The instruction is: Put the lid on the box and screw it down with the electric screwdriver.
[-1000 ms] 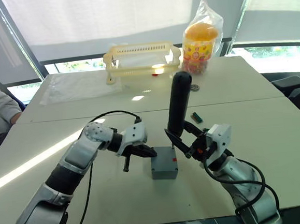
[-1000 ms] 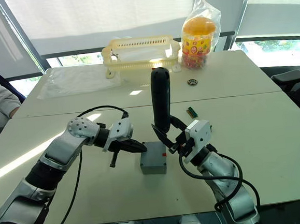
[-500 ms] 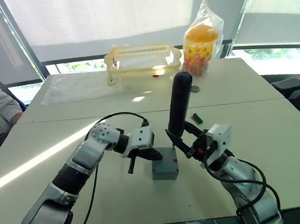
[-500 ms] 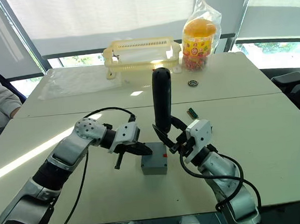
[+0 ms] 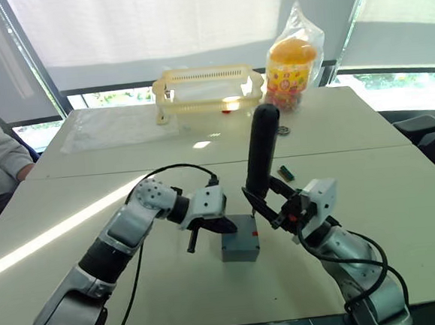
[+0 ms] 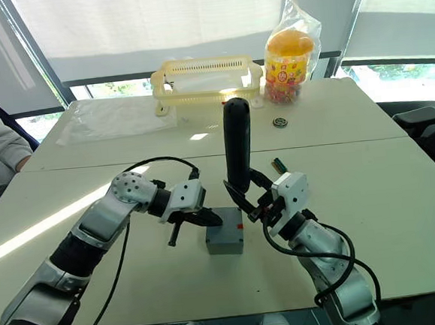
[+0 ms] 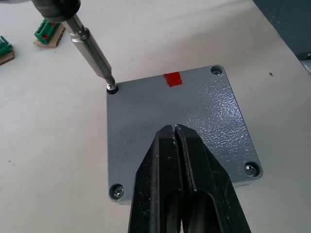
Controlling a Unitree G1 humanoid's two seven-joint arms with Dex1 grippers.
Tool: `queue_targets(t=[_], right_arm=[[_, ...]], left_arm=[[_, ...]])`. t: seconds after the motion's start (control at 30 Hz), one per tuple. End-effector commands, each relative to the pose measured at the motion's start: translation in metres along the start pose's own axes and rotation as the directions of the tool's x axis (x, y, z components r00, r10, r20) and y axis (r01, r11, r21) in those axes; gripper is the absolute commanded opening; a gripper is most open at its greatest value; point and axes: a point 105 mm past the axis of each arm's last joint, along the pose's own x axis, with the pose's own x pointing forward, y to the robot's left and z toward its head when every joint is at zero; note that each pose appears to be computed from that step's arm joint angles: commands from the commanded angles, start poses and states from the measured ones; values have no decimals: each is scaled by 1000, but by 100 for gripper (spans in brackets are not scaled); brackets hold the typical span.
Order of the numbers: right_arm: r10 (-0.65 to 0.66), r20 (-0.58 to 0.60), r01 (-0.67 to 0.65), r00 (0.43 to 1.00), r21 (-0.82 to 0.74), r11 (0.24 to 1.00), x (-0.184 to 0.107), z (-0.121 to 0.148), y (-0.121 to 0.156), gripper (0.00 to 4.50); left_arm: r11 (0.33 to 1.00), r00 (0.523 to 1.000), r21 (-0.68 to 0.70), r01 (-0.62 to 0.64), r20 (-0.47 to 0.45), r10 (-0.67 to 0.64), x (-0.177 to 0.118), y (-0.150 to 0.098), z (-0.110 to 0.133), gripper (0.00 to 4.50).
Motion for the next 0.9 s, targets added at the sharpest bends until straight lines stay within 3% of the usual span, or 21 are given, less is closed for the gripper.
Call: queue_targets(t=[0.03,0.43,0.9], right_arm=[[-16,-104,22,994,55,998,-4,-28,1,182],[-23,-59,33,998,171,985,-3,-27,11,182],[-34,-126,44,991,78,996,-10,-45,10,182]], left_arm=[[998,997,-56,41,-70,-45,10,-11,-20,0],[997,996,-59,40,-78,-44,8,-12,-22,0],[997,996,-58,40,-77,-45,7,-15,-23,0]])
